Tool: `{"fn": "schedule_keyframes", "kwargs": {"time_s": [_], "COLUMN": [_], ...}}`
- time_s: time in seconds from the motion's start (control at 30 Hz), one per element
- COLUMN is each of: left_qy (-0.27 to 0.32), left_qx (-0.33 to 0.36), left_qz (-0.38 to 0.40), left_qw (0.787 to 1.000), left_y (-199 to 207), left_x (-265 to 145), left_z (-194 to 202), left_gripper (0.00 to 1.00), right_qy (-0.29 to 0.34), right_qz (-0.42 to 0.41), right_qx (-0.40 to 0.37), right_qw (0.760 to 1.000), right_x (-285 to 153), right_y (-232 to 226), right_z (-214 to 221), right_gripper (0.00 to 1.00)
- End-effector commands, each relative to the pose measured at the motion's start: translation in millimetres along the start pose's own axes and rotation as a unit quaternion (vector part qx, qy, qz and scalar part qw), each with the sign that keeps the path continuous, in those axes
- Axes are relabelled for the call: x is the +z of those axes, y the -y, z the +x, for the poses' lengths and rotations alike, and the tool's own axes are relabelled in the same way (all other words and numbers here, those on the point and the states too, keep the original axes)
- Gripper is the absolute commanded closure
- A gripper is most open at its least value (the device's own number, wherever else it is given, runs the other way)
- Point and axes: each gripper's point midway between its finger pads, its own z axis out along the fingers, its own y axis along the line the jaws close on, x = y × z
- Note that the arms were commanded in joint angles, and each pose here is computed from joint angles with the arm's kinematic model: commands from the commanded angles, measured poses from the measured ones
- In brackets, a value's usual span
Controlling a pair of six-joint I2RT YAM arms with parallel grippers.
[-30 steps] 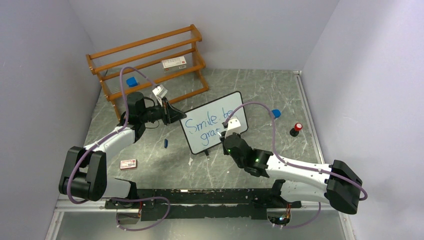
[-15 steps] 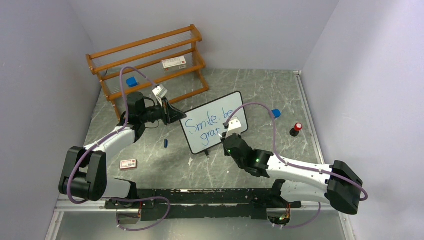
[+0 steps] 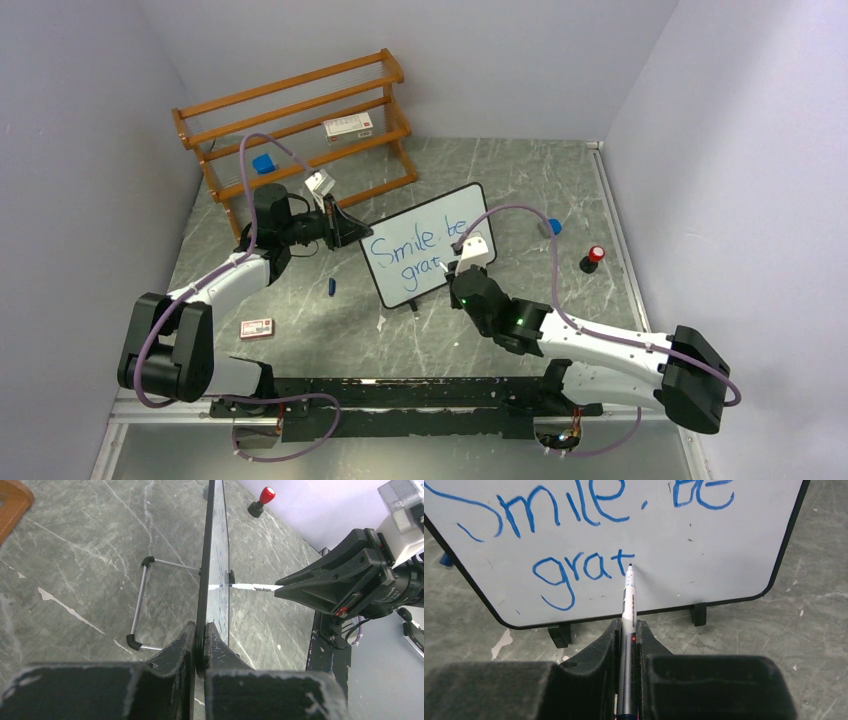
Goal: Write a sentence on the whiteboard
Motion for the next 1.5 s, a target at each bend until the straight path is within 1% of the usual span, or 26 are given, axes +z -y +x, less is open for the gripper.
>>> {"fn": "schedule_keyframes", "kwargs": {"time_s": [0.0, 0.87, 1.2, 1.47], "left_qy": [-0.015, -0.016, -0.017, -0.017], "left_qx": [0.009, 0.006, 0.006, 0.006], "left_qz": [-0.013, -0.012, -0.012, -0.012], "left_qw": [1.0, 1.0, 1.0, 1.0], "left_y": [-10.7, -11.4, -11.4, -11.3], "left_x": [0.0, 0.6, 0.6, 0.6], "left_z": [9.4, 10.5, 11.0, 11.2], "left_gripper": [0.95, 0.95, 0.95, 0.95], "right_qy": [0.023, 0.002, 0.014, 0.026], "right_qz": [0.006, 0.014, 0.039, 0.035], "right_qx": [0.009, 0.008, 0.018, 0.021], "right_qw": [1.0, 1.0, 0.999, 0.999], "right_x": [-1.1, 8.5, 7.0, 9.1], "right_y": [4.8, 11.1, 23.7, 21.3], "right_z": [-11.9, 0.2, -7.1, -16.4], "right_gripper": [1.0, 1.0, 1.0, 1.0]}}
